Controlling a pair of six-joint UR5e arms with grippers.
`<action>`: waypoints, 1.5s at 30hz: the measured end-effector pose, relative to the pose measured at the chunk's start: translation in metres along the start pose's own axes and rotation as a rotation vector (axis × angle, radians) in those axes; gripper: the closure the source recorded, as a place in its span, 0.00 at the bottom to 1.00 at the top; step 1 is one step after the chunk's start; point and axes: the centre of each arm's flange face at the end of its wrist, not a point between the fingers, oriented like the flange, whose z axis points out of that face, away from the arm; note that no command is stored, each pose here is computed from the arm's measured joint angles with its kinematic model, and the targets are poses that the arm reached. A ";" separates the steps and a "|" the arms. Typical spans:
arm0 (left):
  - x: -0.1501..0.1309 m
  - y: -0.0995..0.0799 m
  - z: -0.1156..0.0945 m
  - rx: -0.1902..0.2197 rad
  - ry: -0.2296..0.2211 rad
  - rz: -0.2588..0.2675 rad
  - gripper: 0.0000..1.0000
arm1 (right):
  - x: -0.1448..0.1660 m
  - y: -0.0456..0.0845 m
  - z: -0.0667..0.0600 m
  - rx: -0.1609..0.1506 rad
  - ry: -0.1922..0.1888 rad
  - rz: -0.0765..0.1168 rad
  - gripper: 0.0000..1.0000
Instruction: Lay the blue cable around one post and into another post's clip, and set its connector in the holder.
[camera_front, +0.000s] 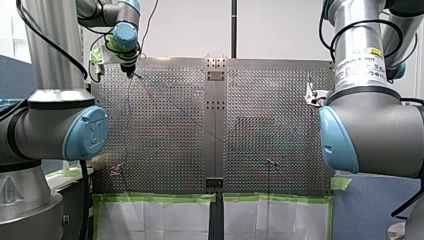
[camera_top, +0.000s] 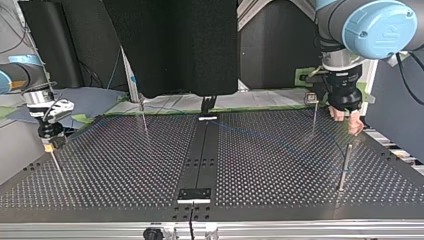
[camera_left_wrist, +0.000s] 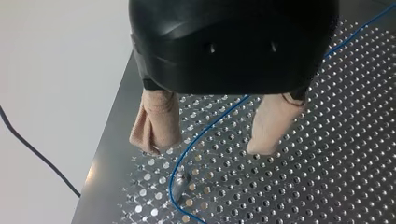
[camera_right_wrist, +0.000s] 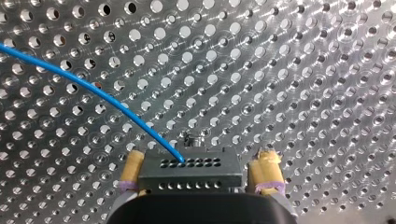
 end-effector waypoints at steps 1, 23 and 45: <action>0.000 0.000 0.000 0.000 0.000 0.007 0.00 | 0.000 0.000 0.000 0.000 0.000 0.000 0.01; 0.000 0.000 0.000 0.001 0.000 0.197 0.00 | 0.000 0.000 0.000 0.001 0.002 0.000 0.01; 0.000 -0.001 -0.001 0.002 0.001 0.394 0.00 | 0.000 0.000 0.000 0.000 -0.001 -0.003 0.01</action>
